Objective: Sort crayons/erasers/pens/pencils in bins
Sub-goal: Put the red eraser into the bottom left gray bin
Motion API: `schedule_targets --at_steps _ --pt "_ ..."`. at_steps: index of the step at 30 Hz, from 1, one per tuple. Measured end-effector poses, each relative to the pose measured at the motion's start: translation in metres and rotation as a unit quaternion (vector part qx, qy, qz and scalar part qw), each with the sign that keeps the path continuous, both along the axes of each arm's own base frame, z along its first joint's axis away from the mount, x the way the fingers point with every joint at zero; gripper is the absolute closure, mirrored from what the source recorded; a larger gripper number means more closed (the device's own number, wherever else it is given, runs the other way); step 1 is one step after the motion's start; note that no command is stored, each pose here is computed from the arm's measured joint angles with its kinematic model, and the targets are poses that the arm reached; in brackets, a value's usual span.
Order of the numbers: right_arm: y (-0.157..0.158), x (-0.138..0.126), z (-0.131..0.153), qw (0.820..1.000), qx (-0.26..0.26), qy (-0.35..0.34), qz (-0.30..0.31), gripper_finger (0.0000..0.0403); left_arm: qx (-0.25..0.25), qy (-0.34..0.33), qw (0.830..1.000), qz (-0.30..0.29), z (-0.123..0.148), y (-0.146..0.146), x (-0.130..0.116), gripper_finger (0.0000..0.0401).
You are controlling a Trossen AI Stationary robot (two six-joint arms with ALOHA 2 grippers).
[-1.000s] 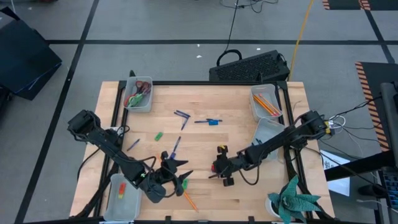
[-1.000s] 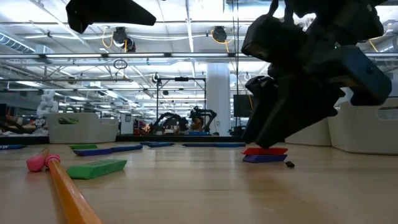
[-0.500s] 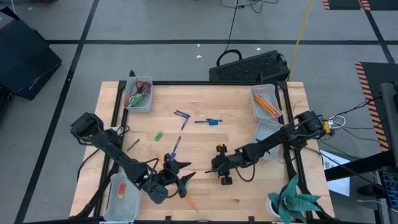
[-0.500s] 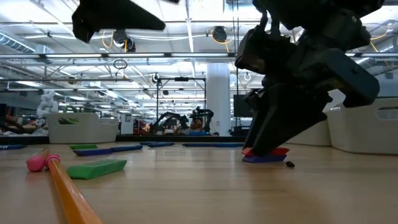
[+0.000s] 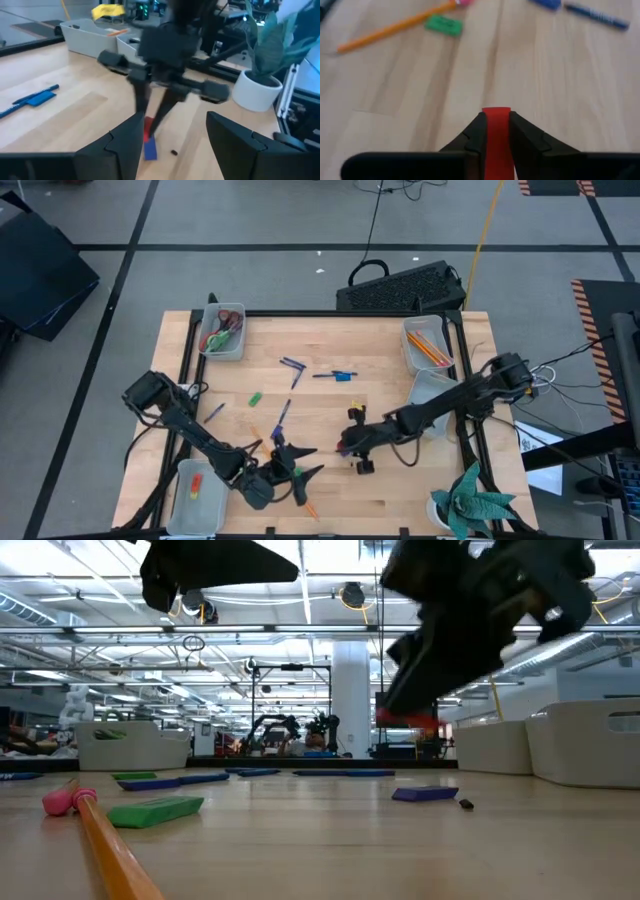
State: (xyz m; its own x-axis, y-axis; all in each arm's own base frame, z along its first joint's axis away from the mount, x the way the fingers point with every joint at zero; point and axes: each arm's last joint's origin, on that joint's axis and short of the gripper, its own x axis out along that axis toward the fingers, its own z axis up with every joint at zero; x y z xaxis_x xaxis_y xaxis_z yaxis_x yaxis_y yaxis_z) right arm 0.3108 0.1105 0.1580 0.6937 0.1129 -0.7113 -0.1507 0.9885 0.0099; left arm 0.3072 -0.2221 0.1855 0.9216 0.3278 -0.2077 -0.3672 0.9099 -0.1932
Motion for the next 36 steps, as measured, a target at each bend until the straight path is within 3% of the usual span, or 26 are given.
schedule_targets --at_steps 4,8,12,15,17,24,27,36 --pt "0.008 -0.009 0.026 0.998 -0.025 -0.051 0.025 0.0347 -0.006 -0.016 1.0 0.012 0.003 0.001 0.002 0.0185" --pt "0.028 -0.024 0.055 0.989 -0.028 -0.115 0.086 0.0347 -0.038 -0.022 0.998 -0.052 -0.006 0.001 0.014 0.0185" --pt "0.047 -0.04 0.091 0.968 -0.004 -0.216 0.129 0.0347 0.0 -0.046 0.997 -0.06 -0.025 -0.001 0.025 0.0185" --pt "0.053 -0.046 0.111 0.951 0.012 -0.282 0.121 0.0348 0.059 -0.069 0.994 -0.063 -0.032 0.005 0.04 0.0185" --pt "0.055 -0.047 0.116 0.944 0.01 -0.306 0.119 0.0348 0.09 -0.084 0.989 -0.077 -0.031 0.009 0.052 0.0185" --pt "0.058 -0.045 0.114 0.939 0.004 -0.318 0.128 0.0348 0.078 -0.155 0.962 -0.21 0.001 0.025 0.092 0.0185" --pt "0.059 -0.044 0.116 0.937 0.008 -0.329 0.116 0.0348 0.086 -0.168 0.96 -0.207 0.009 0.019 0.093 0.0185" --pt "0.059 -0.045 0.117 0.937 -0.003 -0.337 0.094 0.0348 0.145 -0.162 0.971 -0.097 0.018 -0.004 0.076 0.0185"
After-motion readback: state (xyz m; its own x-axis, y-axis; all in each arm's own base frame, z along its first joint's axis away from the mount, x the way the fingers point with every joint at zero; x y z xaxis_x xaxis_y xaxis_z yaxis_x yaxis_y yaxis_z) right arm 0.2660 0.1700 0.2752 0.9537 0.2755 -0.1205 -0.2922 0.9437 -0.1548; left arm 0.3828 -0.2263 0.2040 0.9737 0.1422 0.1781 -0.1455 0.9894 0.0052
